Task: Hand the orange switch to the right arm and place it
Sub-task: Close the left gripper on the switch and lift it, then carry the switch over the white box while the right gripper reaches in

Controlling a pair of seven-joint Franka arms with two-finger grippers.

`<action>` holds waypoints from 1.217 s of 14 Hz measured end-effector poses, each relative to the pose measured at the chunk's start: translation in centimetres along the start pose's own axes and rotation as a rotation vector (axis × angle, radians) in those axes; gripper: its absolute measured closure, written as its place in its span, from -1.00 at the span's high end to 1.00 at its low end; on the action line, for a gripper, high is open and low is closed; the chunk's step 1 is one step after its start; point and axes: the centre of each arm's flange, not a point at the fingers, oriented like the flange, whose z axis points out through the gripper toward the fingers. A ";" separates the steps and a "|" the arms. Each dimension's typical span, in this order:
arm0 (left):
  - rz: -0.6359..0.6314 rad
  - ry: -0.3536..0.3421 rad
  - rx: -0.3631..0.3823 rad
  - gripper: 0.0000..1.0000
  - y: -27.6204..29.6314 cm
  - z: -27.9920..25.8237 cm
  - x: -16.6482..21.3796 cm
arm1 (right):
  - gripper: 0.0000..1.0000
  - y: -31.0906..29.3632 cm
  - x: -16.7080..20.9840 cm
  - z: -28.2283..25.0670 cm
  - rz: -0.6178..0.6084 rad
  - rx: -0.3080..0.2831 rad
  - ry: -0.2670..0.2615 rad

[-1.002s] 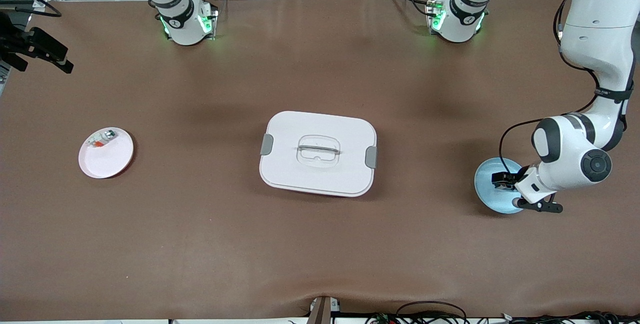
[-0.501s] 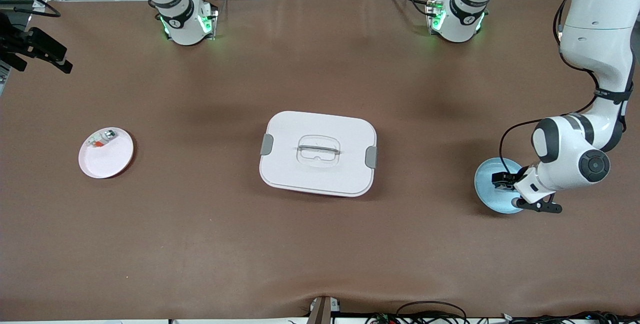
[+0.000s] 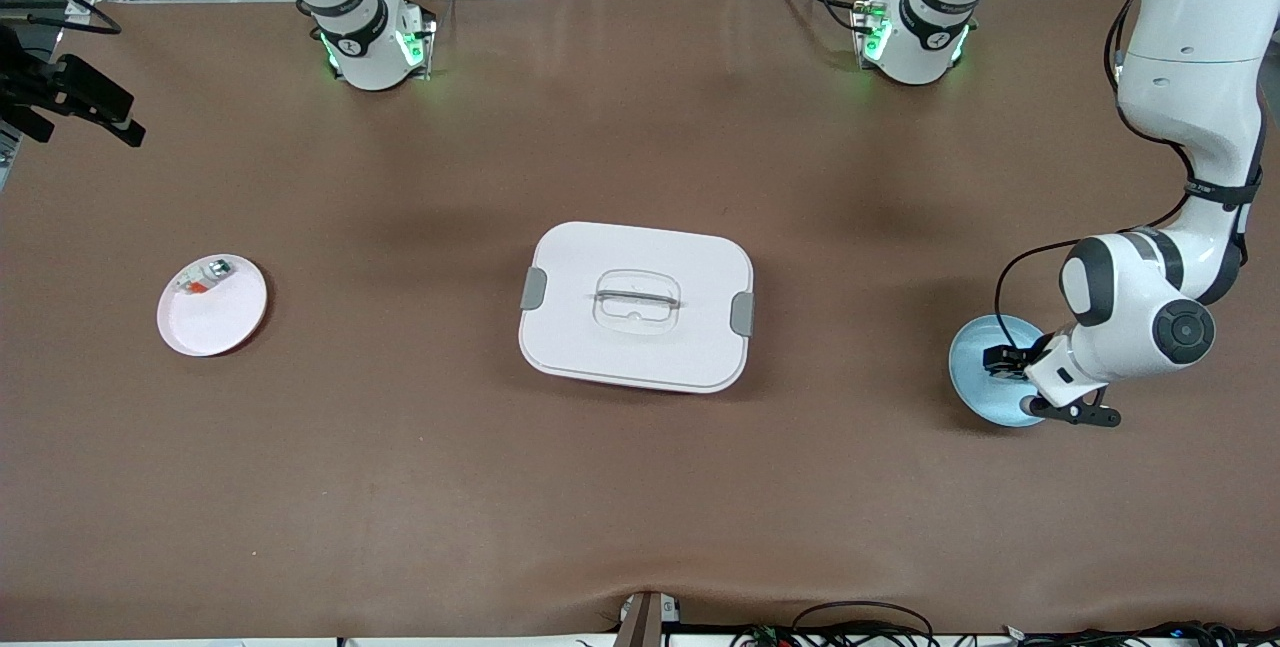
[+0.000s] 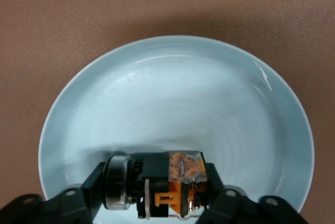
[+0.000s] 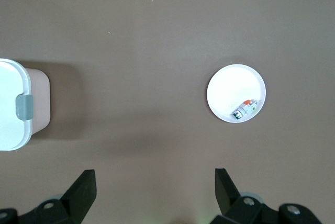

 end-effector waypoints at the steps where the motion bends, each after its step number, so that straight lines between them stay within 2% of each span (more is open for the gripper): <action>1: -0.003 0.001 0.000 0.44 0.0 0.0 0.0 | 1.00 0.0 0.0 0.0 0.000 0.000 0.001; 6: -0.011 0.017 0.004 0.44 -0.3 -0.5 0.3 | 1.00 0.0 0.0 0.0 0.002 0.000 0.001; 10: -0.014 0.037 0.012 0.44 -0.6 -3.6 0.7 | 1.00 0.0 0.0 0.0 0.002 0.000 0.001; 14: -0.018 -0.018 0.003 0.44 -0.5 -8.8 -0.4 | 1.00 -0.2 0.0 0.0 -0.001 0.000 0.002; 17: -0.038 -0.049 -0.030 0.44 0.1 -14.0 -1.9 | 1.00 -0.3 0.1 0.0 -0.004 0.000 0.005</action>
